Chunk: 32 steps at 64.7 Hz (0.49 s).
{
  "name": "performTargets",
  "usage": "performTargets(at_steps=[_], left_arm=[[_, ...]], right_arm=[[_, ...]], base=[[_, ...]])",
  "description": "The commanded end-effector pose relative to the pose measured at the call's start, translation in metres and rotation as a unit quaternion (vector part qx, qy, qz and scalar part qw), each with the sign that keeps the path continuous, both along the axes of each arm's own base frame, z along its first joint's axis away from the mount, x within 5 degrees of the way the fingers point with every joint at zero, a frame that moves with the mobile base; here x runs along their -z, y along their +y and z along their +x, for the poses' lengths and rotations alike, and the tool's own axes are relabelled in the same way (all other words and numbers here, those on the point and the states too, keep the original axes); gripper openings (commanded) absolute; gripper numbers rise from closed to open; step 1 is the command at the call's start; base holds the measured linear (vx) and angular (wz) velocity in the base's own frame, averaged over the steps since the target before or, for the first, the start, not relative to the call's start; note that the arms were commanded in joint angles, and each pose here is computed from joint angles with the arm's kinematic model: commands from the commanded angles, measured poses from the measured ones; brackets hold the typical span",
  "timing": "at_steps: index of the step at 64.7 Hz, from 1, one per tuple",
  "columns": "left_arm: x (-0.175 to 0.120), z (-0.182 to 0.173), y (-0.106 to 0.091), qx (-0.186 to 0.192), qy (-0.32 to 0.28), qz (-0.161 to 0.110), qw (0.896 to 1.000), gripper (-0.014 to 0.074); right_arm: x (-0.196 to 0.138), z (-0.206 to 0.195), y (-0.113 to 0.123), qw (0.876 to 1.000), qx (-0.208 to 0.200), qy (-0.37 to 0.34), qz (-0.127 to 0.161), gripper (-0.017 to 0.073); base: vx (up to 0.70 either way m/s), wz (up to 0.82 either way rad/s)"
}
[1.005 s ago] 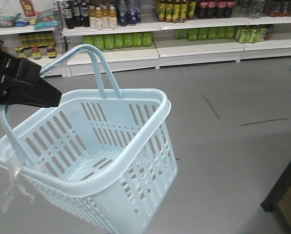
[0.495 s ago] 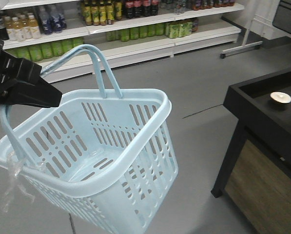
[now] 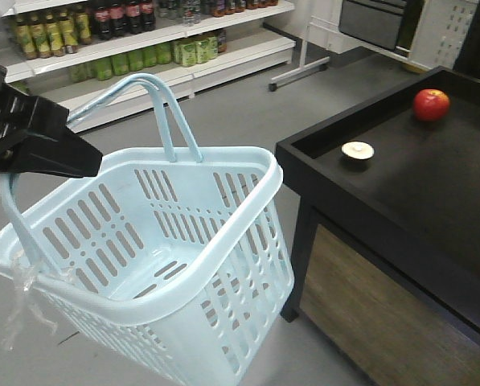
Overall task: Pick three apples into basket with both arms
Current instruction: 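Drive the base up to the fruit table holding the basket aloft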
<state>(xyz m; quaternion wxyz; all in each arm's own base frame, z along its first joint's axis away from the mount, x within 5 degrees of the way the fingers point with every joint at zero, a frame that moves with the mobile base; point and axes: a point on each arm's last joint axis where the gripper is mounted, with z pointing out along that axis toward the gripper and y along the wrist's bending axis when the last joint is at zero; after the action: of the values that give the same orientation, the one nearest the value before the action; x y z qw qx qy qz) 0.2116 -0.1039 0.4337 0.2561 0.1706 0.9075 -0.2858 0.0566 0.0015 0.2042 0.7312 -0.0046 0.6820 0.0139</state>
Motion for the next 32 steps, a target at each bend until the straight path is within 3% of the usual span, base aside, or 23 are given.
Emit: performTargets(at_steps=[1,32], left_arm=[[-0.0164,-0.0093,-0.0028,0.002,-0.025,-0.041,0.999,-0.0007],[-0.0164,-0.0093,-0.0028,0.002,-0.025,-0.041,0.999,-0.0007]], right_arm=[[-0.0022,-0.0008,0.0001,0.999,0.001,-0.034,-0.003,-0.0005],[-0.0022,-0.0008,0.0001,0.999,0.001,-0.034,-0.003,-0.0005]], base=[[0.12,-0.48],[0.12,-0.48]])
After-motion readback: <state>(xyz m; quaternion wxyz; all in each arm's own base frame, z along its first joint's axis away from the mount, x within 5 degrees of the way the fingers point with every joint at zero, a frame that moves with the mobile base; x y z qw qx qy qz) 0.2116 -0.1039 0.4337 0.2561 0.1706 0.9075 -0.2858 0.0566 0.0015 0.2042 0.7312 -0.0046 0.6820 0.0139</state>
